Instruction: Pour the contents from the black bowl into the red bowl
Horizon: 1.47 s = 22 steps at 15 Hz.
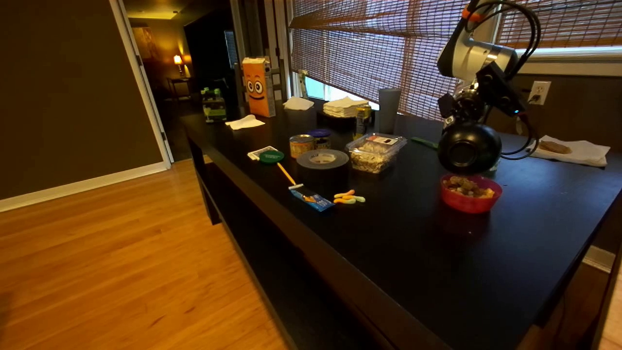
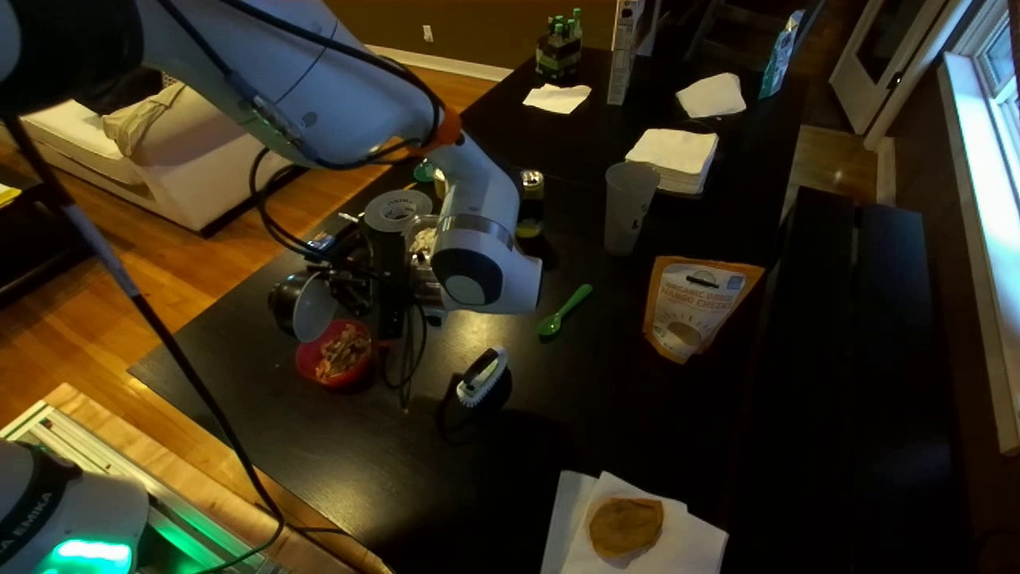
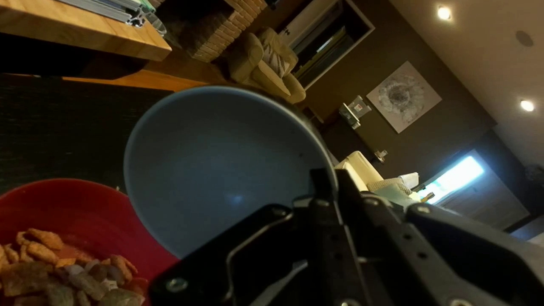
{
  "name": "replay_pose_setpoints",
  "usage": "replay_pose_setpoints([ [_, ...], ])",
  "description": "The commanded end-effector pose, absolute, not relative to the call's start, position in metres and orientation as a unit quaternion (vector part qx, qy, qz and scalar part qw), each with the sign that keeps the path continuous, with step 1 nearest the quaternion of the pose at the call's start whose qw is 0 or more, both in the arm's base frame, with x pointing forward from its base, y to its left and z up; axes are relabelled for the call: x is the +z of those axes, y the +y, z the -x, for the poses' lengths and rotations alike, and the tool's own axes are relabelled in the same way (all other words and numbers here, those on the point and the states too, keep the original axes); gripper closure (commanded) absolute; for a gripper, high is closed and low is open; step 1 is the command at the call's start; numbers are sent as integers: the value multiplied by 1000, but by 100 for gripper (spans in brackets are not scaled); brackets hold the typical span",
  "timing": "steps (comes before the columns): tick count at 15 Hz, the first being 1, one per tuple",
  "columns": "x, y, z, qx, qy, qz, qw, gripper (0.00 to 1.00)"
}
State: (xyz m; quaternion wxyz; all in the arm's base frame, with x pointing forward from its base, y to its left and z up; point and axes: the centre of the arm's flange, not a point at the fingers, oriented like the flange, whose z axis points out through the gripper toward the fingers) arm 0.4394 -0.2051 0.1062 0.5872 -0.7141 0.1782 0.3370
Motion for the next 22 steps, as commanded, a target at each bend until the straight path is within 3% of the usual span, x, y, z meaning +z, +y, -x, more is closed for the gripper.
replay_pose_setpoints([
  [1, 109, -205, -447, 336, 176, 700, 605, 98],
  [3, 110, -208, -444, 338, 148, 687, 626, 98],
  [4, 107, -205, -446, 341, 185, 699, 601, 98],
  [6, 109, -208, -442, 353, 137, 676, 632, 98],
  [11, 111, -200, -443, 373, 198, 681, 598, 98],
  [22, 199, -167, -429, 251, 364, 781, 441, 98],
])
